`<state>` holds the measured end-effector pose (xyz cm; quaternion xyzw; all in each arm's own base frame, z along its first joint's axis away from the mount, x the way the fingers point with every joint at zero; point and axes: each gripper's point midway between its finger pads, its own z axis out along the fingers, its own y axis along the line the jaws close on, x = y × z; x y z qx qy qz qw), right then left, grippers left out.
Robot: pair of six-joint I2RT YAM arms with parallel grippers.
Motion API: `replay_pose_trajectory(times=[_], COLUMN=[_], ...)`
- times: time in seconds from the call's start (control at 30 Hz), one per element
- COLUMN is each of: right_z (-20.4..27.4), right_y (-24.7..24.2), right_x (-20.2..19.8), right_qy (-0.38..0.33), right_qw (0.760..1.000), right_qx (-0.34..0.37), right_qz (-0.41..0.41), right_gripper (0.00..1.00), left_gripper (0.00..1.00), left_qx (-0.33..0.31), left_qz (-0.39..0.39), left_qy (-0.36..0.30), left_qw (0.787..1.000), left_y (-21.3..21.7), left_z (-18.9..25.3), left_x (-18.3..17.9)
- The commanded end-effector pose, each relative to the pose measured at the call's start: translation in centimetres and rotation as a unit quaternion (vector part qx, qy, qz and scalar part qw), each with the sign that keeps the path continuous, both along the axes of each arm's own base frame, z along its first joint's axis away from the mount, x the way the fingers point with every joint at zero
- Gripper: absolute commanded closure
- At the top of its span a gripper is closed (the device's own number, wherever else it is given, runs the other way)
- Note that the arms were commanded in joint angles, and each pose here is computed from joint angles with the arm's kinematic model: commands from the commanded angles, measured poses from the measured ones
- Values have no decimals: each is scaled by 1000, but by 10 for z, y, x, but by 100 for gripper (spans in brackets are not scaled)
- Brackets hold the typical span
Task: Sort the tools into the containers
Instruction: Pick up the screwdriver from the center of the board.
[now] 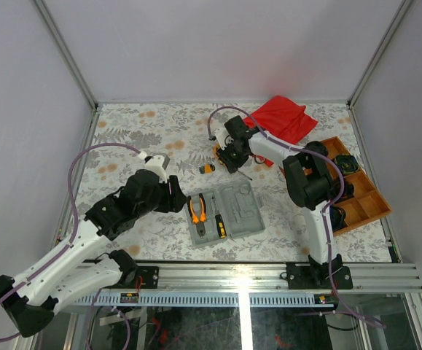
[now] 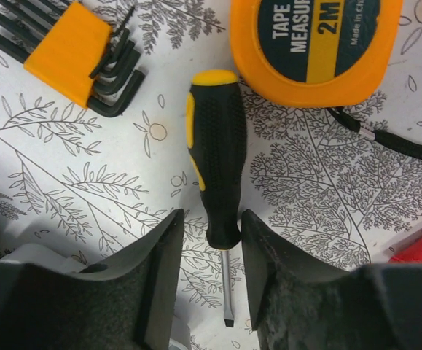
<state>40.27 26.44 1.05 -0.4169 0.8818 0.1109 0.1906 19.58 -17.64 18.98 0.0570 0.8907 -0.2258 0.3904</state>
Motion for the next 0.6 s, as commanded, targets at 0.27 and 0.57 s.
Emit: replay_pose_trajectory(times=[0.27,0.57], right_z=[9,100], right_y=[-15,-9], right_x=[-10,8], right_qy=[16,-98], right_qw=[998,995], right_qx=[-29,30], right_qz=[44,11], right_gripper=[86,100], left_gripper=[47,47], left_qx=[-6,-12], left_qz=[-14,-9], left_qy=[-13,-22], left_qw=[1000,1000], left_y=[-6,-3], left_z=[3,8], left_x=[4,4])
